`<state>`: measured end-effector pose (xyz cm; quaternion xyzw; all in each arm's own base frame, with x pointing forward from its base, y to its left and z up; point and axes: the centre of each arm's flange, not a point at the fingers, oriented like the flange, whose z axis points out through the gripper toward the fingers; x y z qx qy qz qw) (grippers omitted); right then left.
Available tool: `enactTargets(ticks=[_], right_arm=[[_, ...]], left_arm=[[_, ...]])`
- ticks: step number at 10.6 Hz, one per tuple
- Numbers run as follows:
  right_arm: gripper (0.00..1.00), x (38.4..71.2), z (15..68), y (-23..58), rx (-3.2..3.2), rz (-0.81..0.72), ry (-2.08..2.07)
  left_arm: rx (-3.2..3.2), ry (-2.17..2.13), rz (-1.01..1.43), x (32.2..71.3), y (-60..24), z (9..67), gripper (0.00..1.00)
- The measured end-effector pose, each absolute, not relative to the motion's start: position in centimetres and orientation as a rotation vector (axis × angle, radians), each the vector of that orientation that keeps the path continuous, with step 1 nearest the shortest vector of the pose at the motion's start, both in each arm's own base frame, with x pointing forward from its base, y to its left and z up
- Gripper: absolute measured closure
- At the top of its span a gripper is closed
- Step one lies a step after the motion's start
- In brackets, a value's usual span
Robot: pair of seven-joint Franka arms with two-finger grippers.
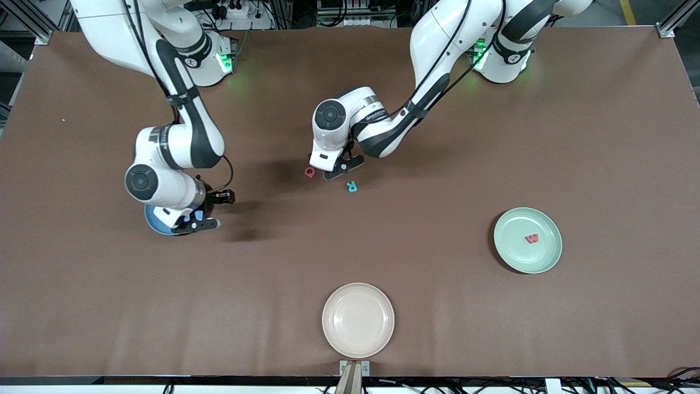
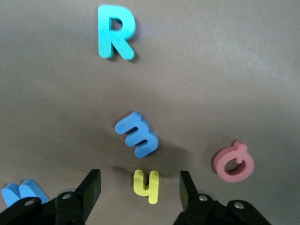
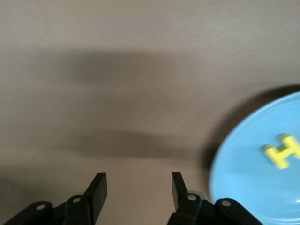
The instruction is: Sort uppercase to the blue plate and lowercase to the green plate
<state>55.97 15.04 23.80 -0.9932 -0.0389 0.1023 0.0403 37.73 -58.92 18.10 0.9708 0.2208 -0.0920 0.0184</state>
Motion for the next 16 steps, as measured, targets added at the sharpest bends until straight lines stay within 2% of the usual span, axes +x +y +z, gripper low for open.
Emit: enactTargets(ticks=[2,3,6,7,9,11,13,16], right_arm=[[0.35,54.6,23.1,18.5,-3.024,0.314,-0.063],[0.35,53.3,22.1,20.0,-2.972,0.337,-0.003],[0.35,50.7,20.2,22.6,-2.887,0.412,0.067],[0.35,50.2,19.5,23.3,-2.866,0.441,0.107],[0.35,49.2,18.6,24.9,-2.850,0.499,0.248],[0.36,48.5,18.3,26.0,-2.849,0.526,0.340],[0.36,48.3,18.3,26.5,-2.848,0.541,0.415],[0.36,47.3,18.4,28.5,-2.855,0.544,0.442]], left_arm=[[3.006,0.667,-0.279,36.9,-59.1,17.6,0.25],[3.002,0.664,-0.276,36.7,-59.2,17.4,0.29],[2.989,0.657,-0.267,36.6,-59.3,17.3,0.32],[2.987,0.656,-0.265,36.5,-59.4,17.3,0.44],[2.988,0.650,-0.265,36.3,-59.5,17.3,0.52],[2.990,0.646,-0.266,36.1,-59.6,17.3,0.53],[2.995,0.634,-0.255,36.1,-59.5,17.3,0.74],[2.996,0.629,-0.235,36.5,-59.4,17.4,0.74]])
